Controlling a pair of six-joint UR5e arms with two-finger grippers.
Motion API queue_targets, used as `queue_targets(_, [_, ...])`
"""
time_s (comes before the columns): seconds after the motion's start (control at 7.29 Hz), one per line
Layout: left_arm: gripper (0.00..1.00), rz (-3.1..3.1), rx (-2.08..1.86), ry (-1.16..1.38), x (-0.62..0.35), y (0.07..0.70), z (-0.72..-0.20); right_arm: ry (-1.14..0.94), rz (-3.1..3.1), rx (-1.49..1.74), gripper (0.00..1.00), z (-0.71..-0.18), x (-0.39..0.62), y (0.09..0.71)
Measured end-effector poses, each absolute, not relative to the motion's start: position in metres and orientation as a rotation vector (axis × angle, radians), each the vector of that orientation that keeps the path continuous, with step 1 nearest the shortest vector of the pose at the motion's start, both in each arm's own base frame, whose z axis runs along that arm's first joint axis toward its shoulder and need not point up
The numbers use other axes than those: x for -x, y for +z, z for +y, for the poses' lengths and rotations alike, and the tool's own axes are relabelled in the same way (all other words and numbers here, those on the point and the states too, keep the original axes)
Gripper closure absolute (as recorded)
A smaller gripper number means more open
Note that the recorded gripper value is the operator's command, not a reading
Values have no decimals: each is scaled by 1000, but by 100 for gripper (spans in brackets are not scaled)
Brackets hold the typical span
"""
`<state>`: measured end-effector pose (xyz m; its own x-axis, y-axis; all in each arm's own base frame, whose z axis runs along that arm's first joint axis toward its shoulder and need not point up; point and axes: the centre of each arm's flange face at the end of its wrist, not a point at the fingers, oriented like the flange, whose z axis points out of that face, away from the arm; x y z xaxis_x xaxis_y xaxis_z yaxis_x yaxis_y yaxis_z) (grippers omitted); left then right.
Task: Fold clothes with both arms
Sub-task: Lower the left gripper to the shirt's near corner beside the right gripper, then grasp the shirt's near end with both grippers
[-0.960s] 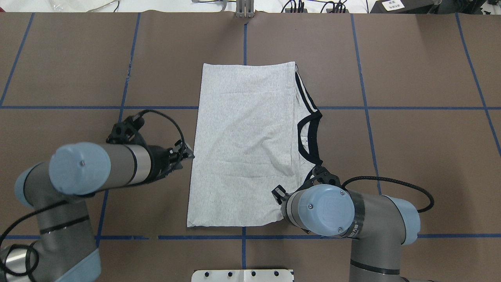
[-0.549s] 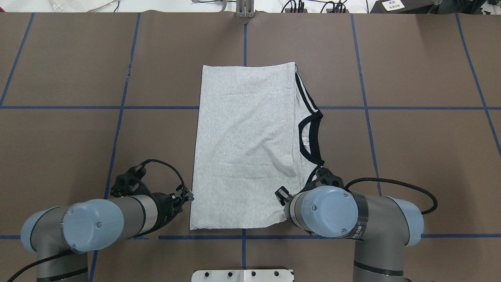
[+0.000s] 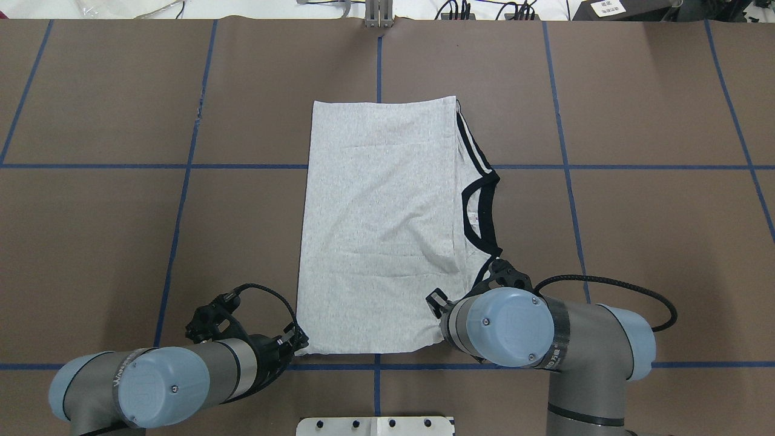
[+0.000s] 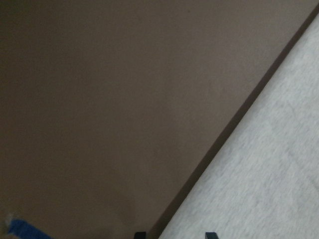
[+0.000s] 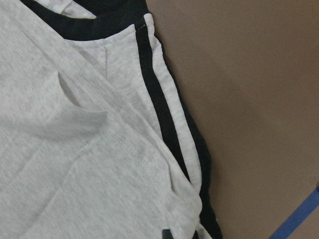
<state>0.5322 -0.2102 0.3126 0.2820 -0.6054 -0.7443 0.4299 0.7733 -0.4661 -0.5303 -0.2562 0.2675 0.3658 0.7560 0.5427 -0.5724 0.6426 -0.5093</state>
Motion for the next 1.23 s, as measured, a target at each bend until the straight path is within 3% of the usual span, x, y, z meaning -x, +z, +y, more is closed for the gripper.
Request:
queue_targets(0.14, [61,1077,191,-691,-536,313,-206,865,-832,251,100,-256,530,267])
queue_targets(0.41, [100,1080,195,-687,-540,310,-203,865,-833,251,100,-256,530,267])
queue_targets(1.23, [100,1131,176,-708,-519,290,-220,866,-848,253,100,-256,525,262])
